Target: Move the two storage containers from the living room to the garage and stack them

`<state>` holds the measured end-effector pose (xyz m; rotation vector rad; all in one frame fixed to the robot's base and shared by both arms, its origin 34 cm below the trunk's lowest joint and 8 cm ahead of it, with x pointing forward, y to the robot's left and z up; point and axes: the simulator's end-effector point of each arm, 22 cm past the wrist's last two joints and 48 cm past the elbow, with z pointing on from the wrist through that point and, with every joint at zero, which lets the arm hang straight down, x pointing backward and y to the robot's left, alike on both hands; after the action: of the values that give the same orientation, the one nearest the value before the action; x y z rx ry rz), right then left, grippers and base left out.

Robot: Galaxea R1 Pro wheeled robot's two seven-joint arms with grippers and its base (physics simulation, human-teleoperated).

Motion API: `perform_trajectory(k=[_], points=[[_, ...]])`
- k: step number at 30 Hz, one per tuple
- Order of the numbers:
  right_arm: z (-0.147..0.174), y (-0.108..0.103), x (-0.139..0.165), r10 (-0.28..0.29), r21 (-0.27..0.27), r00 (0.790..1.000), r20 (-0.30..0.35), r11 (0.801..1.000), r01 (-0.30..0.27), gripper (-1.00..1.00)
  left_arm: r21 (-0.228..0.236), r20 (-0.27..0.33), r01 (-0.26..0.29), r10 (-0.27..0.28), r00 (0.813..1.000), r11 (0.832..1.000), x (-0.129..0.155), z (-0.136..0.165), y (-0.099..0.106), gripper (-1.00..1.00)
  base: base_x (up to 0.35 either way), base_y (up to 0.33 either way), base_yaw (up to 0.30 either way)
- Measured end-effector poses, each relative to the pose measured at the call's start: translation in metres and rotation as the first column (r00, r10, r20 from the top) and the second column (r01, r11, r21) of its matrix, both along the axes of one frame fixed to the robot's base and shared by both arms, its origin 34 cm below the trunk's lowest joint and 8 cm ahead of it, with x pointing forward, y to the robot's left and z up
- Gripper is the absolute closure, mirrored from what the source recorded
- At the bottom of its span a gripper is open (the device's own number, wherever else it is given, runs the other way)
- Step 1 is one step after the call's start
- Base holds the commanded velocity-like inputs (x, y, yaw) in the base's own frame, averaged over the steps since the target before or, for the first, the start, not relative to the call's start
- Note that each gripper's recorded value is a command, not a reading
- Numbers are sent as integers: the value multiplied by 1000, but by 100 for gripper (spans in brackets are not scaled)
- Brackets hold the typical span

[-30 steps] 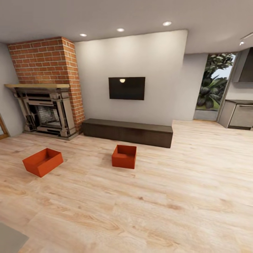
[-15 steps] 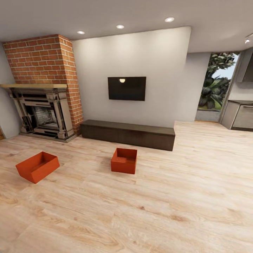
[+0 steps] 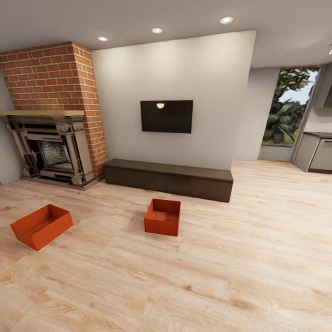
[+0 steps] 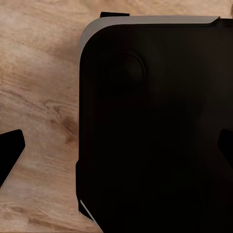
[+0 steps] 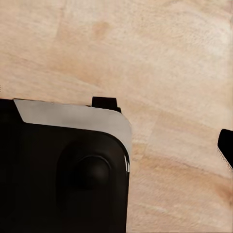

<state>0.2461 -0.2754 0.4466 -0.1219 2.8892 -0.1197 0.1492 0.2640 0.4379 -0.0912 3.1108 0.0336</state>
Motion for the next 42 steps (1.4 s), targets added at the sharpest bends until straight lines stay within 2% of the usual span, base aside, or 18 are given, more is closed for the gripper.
perform_trajectory(k=[20,42], points=[[0,2,0,10,1,1000,-1,1000,-10,-100,0,-2,-1,1,1000,1000,0,0,0,-100,323,3,0],[0,3,0,13,2,1000,-1,1000,-13,-100,-3,-7,-1,1,1000,1000,-1,0,0,-100,323,120,0]])
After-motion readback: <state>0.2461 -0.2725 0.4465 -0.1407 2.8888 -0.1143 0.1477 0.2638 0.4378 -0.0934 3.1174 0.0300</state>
